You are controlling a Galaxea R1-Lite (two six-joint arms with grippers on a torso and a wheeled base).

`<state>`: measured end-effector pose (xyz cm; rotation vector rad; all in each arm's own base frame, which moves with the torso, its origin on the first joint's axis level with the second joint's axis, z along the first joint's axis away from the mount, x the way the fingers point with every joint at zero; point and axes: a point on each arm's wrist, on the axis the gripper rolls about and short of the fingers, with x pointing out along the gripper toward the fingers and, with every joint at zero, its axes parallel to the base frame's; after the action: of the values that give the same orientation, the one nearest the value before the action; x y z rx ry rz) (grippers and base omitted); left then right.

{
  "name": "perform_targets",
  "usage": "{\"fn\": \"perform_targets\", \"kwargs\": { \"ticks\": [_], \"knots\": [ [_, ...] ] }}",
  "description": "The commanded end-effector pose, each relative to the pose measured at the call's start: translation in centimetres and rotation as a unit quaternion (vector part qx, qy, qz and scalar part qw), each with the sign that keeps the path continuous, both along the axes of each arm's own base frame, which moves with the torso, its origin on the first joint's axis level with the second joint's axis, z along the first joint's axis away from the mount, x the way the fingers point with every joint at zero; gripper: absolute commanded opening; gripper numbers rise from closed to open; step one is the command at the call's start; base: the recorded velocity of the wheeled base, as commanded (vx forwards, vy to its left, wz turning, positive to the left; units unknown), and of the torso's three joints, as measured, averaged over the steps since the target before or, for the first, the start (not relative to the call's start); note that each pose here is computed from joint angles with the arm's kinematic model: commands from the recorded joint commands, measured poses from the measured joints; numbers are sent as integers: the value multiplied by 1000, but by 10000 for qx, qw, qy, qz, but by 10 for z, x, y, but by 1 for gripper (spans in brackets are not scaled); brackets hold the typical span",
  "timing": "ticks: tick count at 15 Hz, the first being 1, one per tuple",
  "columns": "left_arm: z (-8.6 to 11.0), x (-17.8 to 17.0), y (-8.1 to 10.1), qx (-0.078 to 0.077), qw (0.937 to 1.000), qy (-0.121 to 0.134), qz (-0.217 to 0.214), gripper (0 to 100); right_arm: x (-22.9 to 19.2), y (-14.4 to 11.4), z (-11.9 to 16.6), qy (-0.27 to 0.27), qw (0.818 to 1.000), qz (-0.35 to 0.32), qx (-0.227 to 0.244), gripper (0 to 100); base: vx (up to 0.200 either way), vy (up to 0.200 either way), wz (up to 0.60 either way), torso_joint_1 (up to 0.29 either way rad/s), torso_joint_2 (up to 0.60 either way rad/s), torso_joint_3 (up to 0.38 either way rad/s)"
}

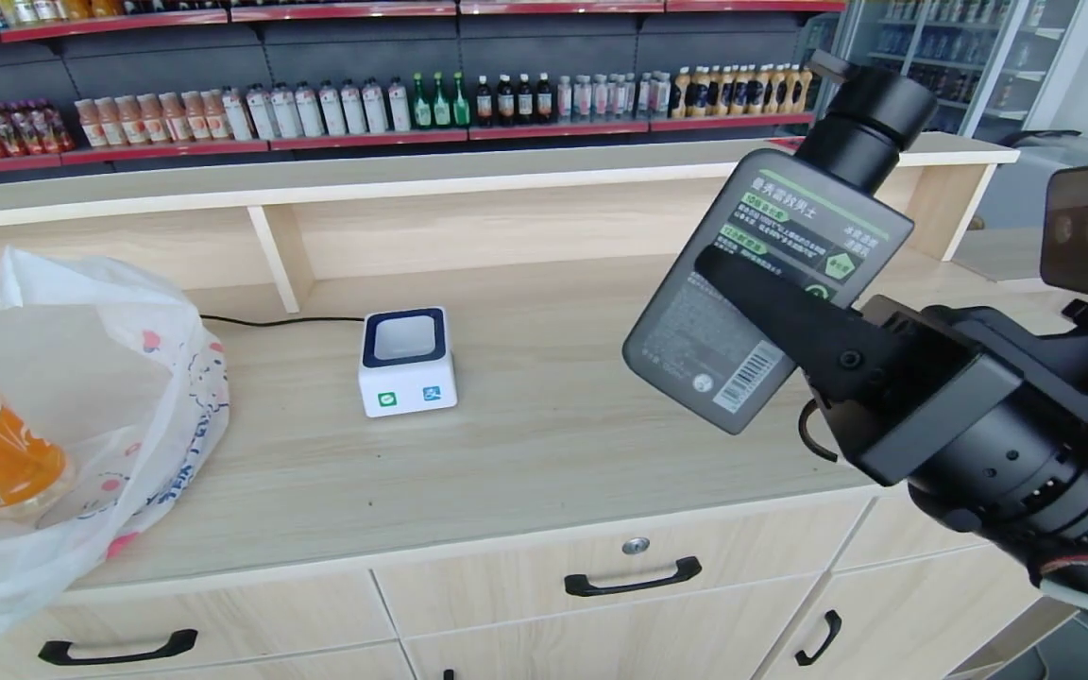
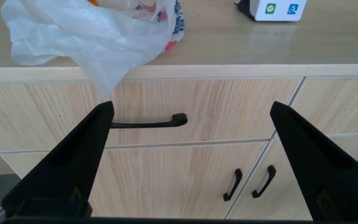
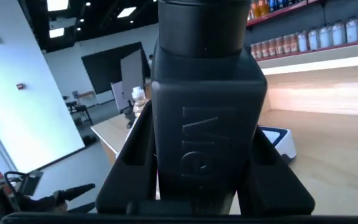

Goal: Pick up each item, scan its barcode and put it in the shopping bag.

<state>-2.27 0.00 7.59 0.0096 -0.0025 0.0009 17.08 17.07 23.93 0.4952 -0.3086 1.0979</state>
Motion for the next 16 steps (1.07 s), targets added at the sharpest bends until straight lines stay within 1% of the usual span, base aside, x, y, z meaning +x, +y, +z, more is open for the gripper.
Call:
{"fn": "perform_targets", "kwargs": {
  "ticks": [1, 2, 4, 6, 7, 11, 13, 15, 16],
  "knots": [
    [0, 0, 0, -2, 10000, -3, 3, 100, -5, 3, -6, 253, 9992, 282, 106, 0, 0, 0, 0, 0, 0, 0],
    [0, 0, 0, -2, 10000, -3, -4, 100, -8, 1, -8, 519, 9975, 439, 191, 0, 0, 0, 0, 0, 0, 0],
    [0, 0, 0, -2, 10000, -3, 3, 100, -14, -4, -7, 545, 9971, 473, 246, 0, 0, 0, 0, 0, 0, 0],
    [0, 0, 0, -2, 10000, -3, 3, 100, -30, -4, -10, 782, 9929, 846, 283, 0, 0, 0, 0, 0, 0, 0],
    [0, 0, 0, -2, 10000, -3, 3, 100, -31, -5, -11, 830, 9923, 877, 281, 0, 0, 0, 0, 0, 0, 0],
    [0, 0, 0, -2, 10000, -3, 3, 100, -27, -3, -12, 869, 9922, 844, 282, 0, 0, 0, 0, 0, 0, 0],
    [0, 0, 0, 6, 10000, -3, 3, 100, -27, -1, -6, 779, 9926, 857, 376, 0, 0, 0, 0, 0, 0, 0],
    [0, 0, 0, -2, 10000, -3, 3, 100, -27, -2, -9, 926, 9908, 912, 386, 0, 0, 0, 0, 0, 0, 0],
    [0, 0, 0, -2, 10000, -3, -4, 100, -26, 0, -5, 954, 9896, 969, 480, 0, 0, 0, 0, 0, 0, 0]
  ]
}}
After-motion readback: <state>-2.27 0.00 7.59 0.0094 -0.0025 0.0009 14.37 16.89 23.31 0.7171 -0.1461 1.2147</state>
